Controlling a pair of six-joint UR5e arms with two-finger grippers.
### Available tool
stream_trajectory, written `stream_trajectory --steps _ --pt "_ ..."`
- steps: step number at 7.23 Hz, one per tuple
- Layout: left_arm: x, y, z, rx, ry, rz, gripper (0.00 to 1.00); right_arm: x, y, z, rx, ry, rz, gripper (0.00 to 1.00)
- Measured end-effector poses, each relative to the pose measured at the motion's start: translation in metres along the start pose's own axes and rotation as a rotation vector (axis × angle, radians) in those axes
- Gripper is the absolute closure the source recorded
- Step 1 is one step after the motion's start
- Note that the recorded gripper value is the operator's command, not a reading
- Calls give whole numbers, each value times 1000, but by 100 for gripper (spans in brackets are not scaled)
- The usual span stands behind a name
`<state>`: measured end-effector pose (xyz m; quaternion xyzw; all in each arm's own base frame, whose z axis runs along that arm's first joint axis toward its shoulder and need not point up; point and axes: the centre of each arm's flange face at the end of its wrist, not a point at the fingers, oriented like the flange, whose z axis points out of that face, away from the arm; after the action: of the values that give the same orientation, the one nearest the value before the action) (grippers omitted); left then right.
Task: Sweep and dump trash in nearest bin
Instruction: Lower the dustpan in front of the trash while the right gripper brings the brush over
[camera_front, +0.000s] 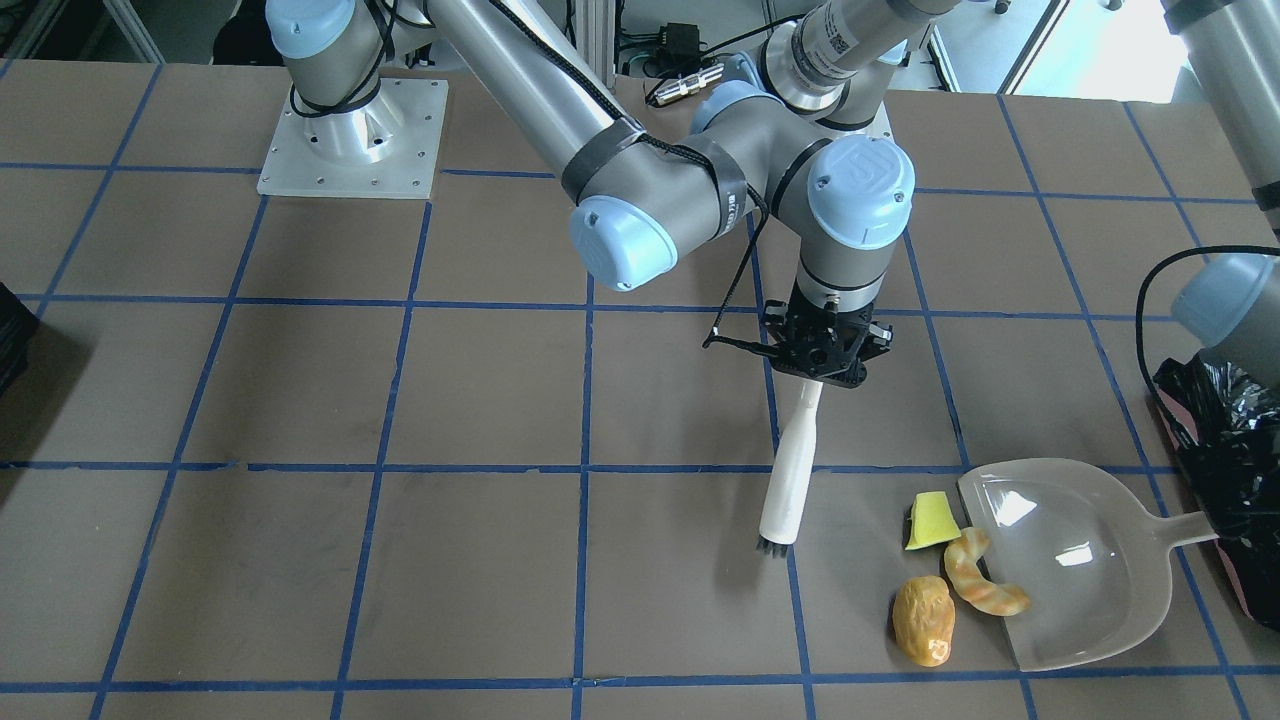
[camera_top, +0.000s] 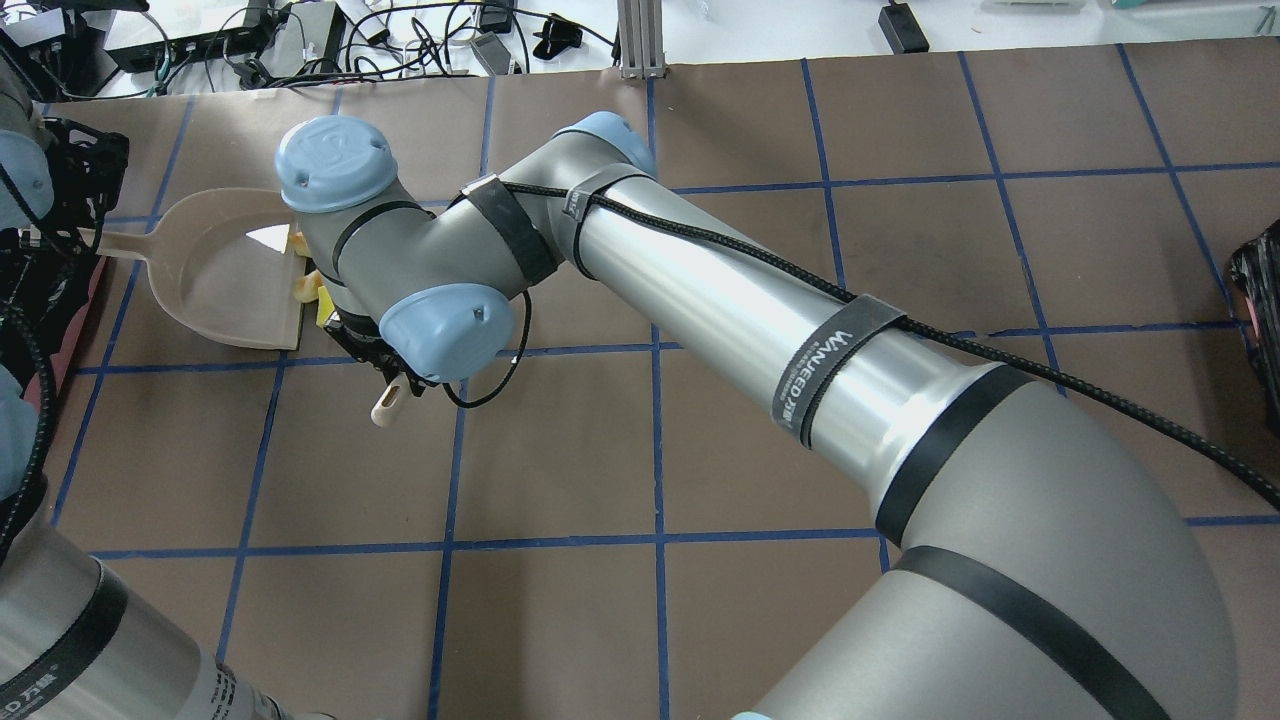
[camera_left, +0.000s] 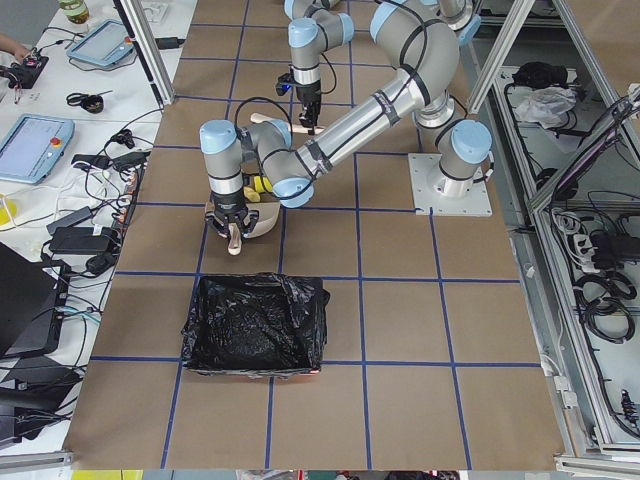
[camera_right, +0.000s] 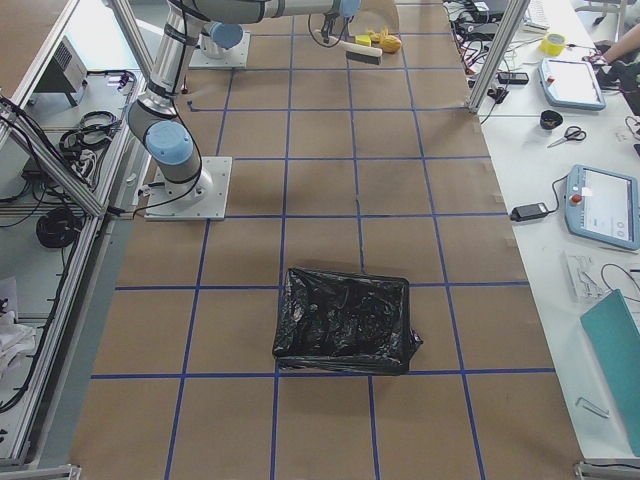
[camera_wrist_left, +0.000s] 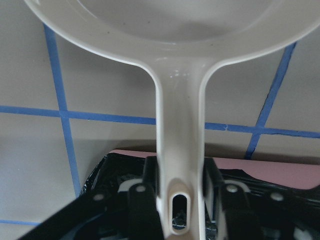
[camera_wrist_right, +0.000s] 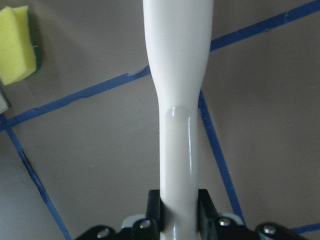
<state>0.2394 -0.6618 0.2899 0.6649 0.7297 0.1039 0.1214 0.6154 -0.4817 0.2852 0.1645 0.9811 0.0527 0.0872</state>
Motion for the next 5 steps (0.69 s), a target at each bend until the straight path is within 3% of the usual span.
stream_trajectory --steps 5 --pt "-5 -26 -6 7 -9 -10 100 -51 -19 42 11 -36 28 100"
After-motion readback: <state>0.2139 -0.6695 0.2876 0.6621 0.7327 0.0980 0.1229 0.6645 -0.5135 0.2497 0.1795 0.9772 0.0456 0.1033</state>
